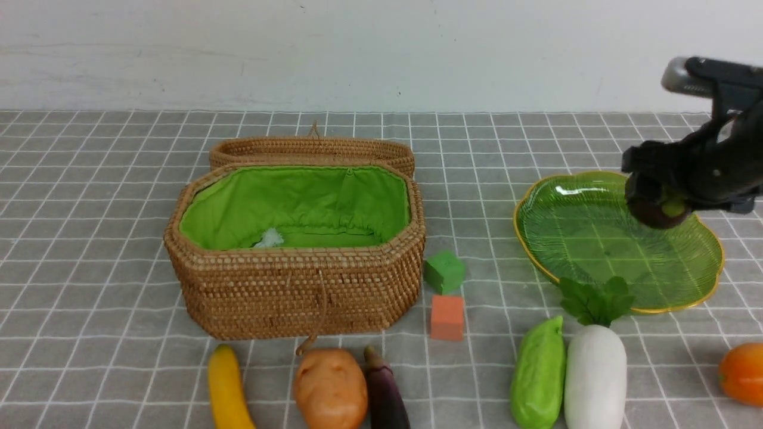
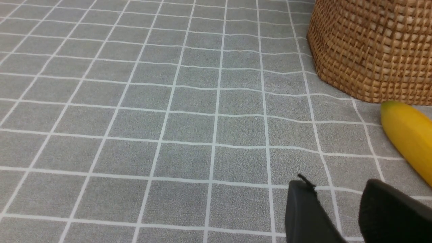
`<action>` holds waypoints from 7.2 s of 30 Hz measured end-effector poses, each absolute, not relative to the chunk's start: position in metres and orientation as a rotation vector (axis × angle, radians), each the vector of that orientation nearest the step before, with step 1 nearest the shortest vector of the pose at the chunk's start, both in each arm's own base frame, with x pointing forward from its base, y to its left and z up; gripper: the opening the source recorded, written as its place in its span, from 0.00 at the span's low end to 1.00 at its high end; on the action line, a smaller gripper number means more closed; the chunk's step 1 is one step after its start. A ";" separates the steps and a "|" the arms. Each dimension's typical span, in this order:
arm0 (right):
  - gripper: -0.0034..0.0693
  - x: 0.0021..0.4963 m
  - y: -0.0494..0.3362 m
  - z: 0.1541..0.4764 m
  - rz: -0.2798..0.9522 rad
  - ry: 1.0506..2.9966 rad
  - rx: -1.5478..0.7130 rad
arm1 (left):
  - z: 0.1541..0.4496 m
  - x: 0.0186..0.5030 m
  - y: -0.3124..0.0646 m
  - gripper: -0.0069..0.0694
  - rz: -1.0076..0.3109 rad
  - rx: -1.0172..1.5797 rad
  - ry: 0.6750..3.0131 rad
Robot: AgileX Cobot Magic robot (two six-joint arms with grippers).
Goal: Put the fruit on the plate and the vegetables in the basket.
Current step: Use the right arm to grab a mangosteen and put it into the right plate, then use the right arm to grab a mango and put it into the right plate, then take a daikon with your right arm and place it on the basket on the left.
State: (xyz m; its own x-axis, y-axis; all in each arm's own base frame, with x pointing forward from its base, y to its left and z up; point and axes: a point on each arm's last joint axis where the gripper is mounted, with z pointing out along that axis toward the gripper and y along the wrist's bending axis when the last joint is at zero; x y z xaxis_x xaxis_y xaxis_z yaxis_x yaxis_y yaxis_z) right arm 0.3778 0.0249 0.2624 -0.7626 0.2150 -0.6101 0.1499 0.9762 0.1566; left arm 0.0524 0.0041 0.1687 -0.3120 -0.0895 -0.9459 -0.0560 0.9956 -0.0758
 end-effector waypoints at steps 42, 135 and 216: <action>0.82 0.238 -0.046 0.241 0.189 2.121 1.636 | 0.168 0.052 0.004 0.40 -0.032 -0.104 1.890; 0.86 0.286 0.072 0.245 0.557 2.743 0.154 | 0.169 0.052 0.005 0.40 -0.020 -0.096 1.889; 0.92 0.339 0.285 0.345 0.697 1.835 -0.874 | 0.169 0.052 0.005 0.40 -0.020 -0.096 1.889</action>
